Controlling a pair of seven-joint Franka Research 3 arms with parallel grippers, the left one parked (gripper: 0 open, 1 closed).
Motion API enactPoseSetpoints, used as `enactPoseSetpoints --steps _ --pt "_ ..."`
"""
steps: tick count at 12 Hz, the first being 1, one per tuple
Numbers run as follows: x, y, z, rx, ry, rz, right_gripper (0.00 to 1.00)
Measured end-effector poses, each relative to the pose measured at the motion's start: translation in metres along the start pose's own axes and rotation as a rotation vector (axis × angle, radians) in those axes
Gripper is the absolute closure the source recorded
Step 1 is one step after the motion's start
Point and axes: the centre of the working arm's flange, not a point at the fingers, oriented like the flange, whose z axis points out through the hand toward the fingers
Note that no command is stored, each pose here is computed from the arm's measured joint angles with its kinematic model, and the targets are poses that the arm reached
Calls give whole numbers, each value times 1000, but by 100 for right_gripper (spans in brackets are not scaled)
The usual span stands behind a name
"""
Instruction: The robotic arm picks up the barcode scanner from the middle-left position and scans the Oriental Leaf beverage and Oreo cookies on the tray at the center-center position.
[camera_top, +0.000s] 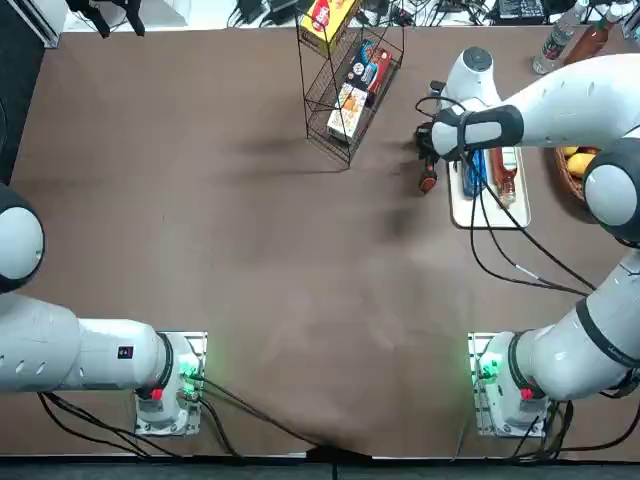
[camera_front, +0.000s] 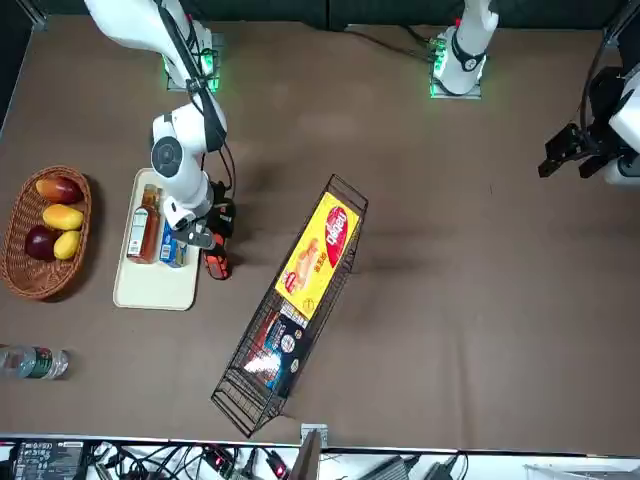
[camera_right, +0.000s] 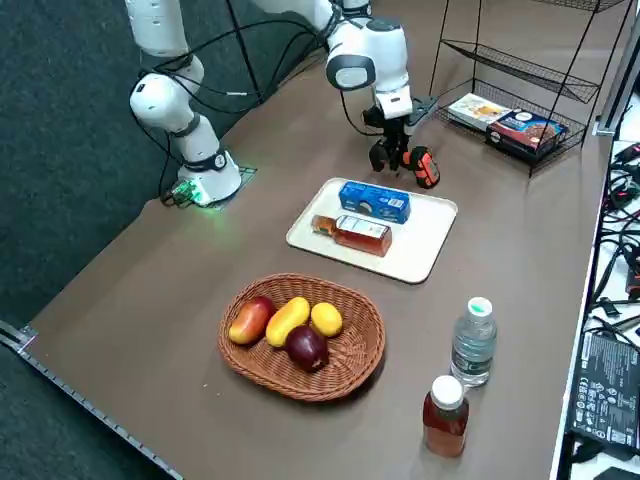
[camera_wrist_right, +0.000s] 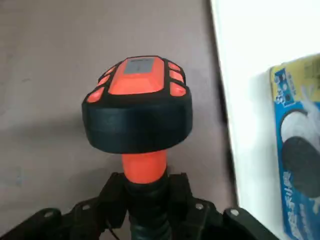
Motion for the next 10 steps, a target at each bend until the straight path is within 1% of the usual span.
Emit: enactPoseSetpoints --steps 3,5,6,7,8,10 --pt "13 -1 -16 -4 8 5 57" --pt "26 -2 -47 -28 -20 13 57" --pt "34 0 -69 -45 -42 24 57" --pt "51 16 -111 -82 -101 19 57" --pt "59 27 -127 -94 -128 1 57" --pt "69 52 -143 -107 -176 -35 57"
